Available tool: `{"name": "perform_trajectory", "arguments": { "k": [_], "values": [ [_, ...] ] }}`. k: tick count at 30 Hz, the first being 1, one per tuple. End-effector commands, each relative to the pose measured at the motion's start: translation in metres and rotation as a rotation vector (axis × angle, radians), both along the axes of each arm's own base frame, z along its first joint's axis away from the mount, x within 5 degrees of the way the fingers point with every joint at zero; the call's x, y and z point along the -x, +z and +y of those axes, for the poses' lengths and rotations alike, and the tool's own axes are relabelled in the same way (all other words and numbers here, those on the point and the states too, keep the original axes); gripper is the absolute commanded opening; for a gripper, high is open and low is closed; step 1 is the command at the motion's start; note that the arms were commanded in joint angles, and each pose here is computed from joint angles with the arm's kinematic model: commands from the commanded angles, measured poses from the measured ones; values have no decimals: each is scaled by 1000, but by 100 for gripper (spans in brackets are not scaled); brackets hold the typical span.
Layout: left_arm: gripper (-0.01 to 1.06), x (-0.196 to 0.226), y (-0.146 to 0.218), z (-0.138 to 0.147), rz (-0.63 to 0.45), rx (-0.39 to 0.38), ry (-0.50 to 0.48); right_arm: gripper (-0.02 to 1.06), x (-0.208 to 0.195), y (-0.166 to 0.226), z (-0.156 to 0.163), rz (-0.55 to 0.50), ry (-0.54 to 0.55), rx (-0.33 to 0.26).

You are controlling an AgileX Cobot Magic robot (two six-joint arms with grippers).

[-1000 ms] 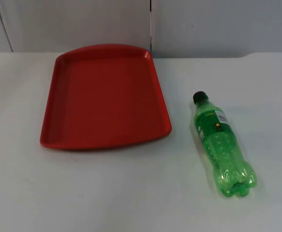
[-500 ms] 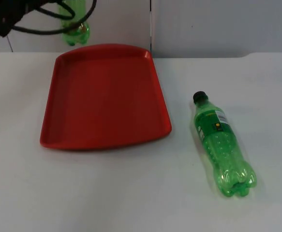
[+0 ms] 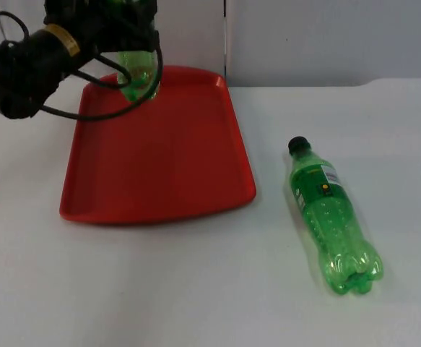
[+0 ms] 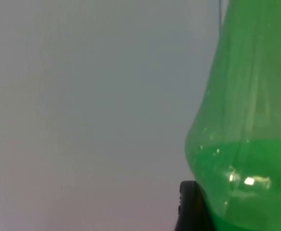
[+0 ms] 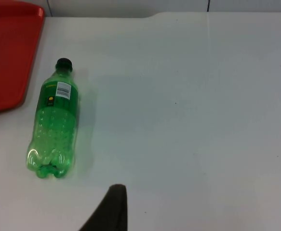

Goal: Place the bottle upright on the tray.

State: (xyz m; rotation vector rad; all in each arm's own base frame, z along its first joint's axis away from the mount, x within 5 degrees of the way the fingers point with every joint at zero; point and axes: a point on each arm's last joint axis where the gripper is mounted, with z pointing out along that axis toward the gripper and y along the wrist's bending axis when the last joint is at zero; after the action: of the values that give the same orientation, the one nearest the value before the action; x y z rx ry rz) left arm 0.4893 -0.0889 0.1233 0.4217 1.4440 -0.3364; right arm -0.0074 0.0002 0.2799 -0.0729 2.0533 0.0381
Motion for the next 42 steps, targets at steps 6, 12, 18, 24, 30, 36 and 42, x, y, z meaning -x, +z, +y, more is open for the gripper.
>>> {"name": "perform_trajectory", "arguments": {
  "k": [6, 12, 18, 24, 30, 36, 42],
  "values": [
    [0, 2, -27, -2, -38, 18, -18, 105, 0, 0, 0, -7, -3, -1],
    [0, 2, -41, -2, -3, 12, -14, 105, 0, 0, 0, -7, -3, -1],
    [0, 3, -47, -3, 9, 4, -22, 105, 0, 0, 0, -7, -3, -1],
    [6, 4, -48, -4, 20, -4, -43, 105, 0, 0, 0, -7, -3, -1],
    [57, 5, -49, -6, 18, -17, -62, 105, 0, 0, 0, -7, -3, -1],
    [76, 5, -48, -6, 16, -16, -63, 105, 0, 0, 0, -7, -3, -1],
    [77, 5, -48, -6, 16, -16, -63, 105, 0, 0, 0, -7, -3, -1]
  ]
}}
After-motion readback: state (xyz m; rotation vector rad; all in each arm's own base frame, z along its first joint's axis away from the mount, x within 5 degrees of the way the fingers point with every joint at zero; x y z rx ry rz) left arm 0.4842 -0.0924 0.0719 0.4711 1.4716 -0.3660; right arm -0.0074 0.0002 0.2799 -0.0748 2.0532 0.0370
